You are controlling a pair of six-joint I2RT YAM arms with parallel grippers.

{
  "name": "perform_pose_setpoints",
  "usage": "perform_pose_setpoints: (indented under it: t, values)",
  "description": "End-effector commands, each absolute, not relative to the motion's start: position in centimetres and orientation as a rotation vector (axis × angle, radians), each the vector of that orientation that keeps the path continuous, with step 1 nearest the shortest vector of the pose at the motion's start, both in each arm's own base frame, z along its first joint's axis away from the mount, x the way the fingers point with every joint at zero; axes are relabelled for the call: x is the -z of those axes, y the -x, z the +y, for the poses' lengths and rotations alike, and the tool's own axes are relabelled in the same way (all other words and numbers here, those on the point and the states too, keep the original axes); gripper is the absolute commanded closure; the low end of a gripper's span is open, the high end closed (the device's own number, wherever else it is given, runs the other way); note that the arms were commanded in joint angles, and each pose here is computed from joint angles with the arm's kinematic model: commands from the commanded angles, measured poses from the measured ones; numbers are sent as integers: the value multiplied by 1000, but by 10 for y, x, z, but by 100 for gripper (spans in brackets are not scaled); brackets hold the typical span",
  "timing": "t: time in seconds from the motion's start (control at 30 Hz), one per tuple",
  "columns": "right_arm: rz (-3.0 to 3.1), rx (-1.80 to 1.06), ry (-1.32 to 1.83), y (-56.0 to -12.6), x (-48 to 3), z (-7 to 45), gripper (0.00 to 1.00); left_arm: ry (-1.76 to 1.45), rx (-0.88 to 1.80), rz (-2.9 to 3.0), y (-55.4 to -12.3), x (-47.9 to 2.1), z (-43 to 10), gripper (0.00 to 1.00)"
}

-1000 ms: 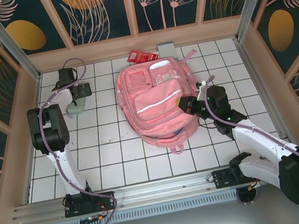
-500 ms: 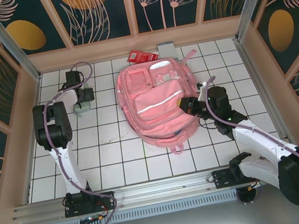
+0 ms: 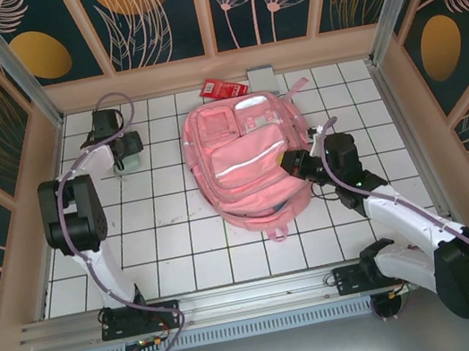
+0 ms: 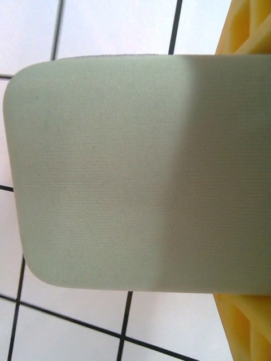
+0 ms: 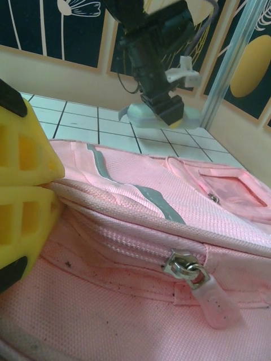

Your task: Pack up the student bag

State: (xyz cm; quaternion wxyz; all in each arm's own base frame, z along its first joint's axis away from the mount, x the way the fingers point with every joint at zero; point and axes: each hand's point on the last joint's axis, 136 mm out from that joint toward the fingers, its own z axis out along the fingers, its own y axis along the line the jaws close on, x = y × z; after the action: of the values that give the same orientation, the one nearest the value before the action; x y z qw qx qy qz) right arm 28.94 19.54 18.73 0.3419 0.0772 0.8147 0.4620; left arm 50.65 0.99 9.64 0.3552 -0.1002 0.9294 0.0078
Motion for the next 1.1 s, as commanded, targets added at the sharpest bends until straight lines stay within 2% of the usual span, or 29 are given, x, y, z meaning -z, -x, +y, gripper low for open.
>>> perform_pose_setpoints:
  t: [0.0,0.23,0.47,0.73,1.07]
  values:
    - [1925,-1267,-71,-303,-252,206,100,310,119,2289,-499,-135,-14,28]
    - [1875,-1258,-58,-318,-282,209,100,235,268,2150,-465,-193,-74,29]
    - [1852,-1238,-76,-338,-301,209,100,46,377,2085,-417,-223,-148,31]
    - [1863,-1239,-114,-353,-302,210,100,-228,456,2019,-357,-239,-238,32]
    - [1877,-1227,-164,-365,-298,202,100,-527,426,1975,-288,-219,-319,35]
